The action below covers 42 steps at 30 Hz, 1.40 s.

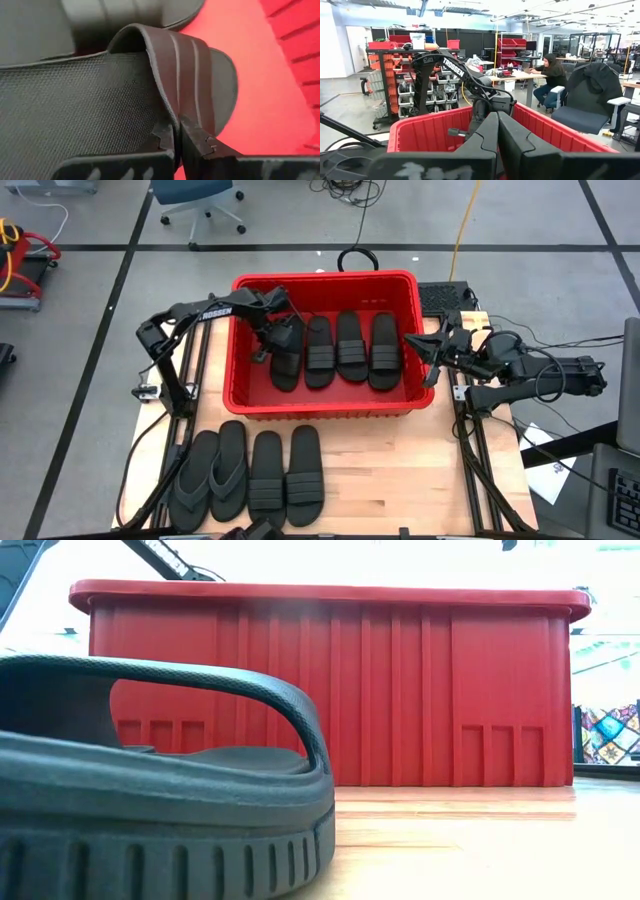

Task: Pick and place slides into bin
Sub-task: Put the black slide into the red bin

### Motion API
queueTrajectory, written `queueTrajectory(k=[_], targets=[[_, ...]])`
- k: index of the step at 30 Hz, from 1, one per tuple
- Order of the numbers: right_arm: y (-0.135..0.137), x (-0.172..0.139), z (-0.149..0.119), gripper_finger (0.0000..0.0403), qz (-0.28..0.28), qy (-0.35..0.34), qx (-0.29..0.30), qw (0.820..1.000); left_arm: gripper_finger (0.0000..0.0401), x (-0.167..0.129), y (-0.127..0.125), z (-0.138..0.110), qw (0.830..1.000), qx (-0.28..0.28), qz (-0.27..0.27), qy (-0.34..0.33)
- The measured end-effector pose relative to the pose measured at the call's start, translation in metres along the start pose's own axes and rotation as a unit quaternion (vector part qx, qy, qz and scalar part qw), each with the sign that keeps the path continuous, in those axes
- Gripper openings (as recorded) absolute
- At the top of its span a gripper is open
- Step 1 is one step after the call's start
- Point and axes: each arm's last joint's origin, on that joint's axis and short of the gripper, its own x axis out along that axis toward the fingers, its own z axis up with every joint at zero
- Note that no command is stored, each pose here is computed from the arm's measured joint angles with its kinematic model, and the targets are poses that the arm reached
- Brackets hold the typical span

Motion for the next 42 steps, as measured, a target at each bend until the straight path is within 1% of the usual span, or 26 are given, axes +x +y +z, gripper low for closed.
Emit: queueTrajectory(k=[3,6,10,16,21,27,30,33,38,42], targets=[[0.000,0.000,0.000,0.0000,0.000,0.001,0.000,1.000,0.0000,-0.002,0.005,-0.007,0.999,-0.032,0.001,-0.008],[0.000,0.000,0.000,0.0000,0.000,0.001,-0.001,1.000,0.0000,-0.005,0.008,-0.010,0.999,-0.040,0.004,-0.024],[0.000,0.000,-0.001,0.0000,0.000,0.004,-0.007,1.000,0.0000,-0.010,0.016,-0.016,0.996,-0.075,0.019,-0.046],[0.000,0.000,-0.001,0.0000,0.001,0.004,-0.009,1.000,0.0000,-0.011,0.015,-0.016,0.996,-0.076,0.014,-0.049],[0.000,0.000,-0.001,0.0000,0.001,0.005,-0.011,1.000,0.0000,-0.008,0.012,-0.011,0.996,-0.064,0.002,-0.055],[0.000,0.000,-0.001,0.0000,0.001,0.005,-0.009,1.000,0.0008,-0.006,0.012,-0.008,0.997,-0.064,0.014,-0.043],[0.000,0.000,-0.002,0.0000,0.001,0.009,-0.009,1.000,0.0024,-0.006,0.013,-0.009,0.997,-0.065,0.024,-0.031],[0.000,0.000,-0.002,0.0000,0.001,0.009,-0.010,1.000,0.0051,-0.006,0.013,-0.010,0.997,-0.066,0.032,-0.021],[0.000,0.000,-0.002,0.0000,0.001,0.009,-0.009,1.000,0.0118,-0.007,0.014,-0.010,0.995,-0.092,0.041,-0.013],[0.000,0.000,-0.002,0.0000,0.001,0.009,-0.009,1.000,0.0174,-0.007,0.017,-0.009,0.991,-0.117,0.063,-0.009]])
